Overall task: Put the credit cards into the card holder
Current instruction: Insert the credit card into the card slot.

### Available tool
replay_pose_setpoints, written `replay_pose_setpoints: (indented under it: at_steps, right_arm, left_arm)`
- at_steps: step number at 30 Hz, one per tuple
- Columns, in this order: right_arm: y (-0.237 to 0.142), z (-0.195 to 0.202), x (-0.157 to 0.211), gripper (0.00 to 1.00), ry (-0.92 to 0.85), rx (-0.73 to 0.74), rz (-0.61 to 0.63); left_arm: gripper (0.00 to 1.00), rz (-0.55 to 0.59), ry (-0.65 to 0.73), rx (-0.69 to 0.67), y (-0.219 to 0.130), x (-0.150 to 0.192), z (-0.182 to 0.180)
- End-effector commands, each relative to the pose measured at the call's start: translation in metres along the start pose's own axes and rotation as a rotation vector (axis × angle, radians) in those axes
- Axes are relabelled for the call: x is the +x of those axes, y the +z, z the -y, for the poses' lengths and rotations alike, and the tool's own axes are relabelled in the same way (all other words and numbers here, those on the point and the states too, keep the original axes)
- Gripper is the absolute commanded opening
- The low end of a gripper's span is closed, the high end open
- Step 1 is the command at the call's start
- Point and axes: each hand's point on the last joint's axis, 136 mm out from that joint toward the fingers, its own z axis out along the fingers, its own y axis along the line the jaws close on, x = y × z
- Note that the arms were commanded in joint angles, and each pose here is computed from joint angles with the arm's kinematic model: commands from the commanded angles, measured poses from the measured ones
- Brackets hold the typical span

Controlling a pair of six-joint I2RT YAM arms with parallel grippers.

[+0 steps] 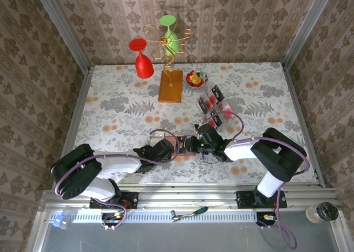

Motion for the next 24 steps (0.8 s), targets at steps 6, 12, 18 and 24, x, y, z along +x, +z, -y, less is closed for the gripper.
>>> replay_pose_setpoints:
  at_steps: [6,12,18,24]
  right_arm:
    - [-0.0007,0.0259,0.0216,0.00,0.002,0.106,-0.083]
    - [-0.0022,0.0278,0.0222,0.00,0.003,0.120,-0.086]
    - [0.0021,0.0257,0.0244,0.00,0.004,0.116,-0.111]
    - [0.0067,0.0242,0.0263,0.00,0.000,0.118,-0.138]
  left_arm:
    - [0.69,-0.022,0.008,-0.044,-0.0016,0.0094,-0.0117]
    - [0.69,-0.021,0.008,-0.044,-0.0022,0.0091,-0.0118]
    - [0.69,-0.022,0.008,-0.046,-0.0022,0.0097,-0.0128]
    - [0.69,-0.022,0.007,-0.044,-0.0022,0.0098,-0.0125]
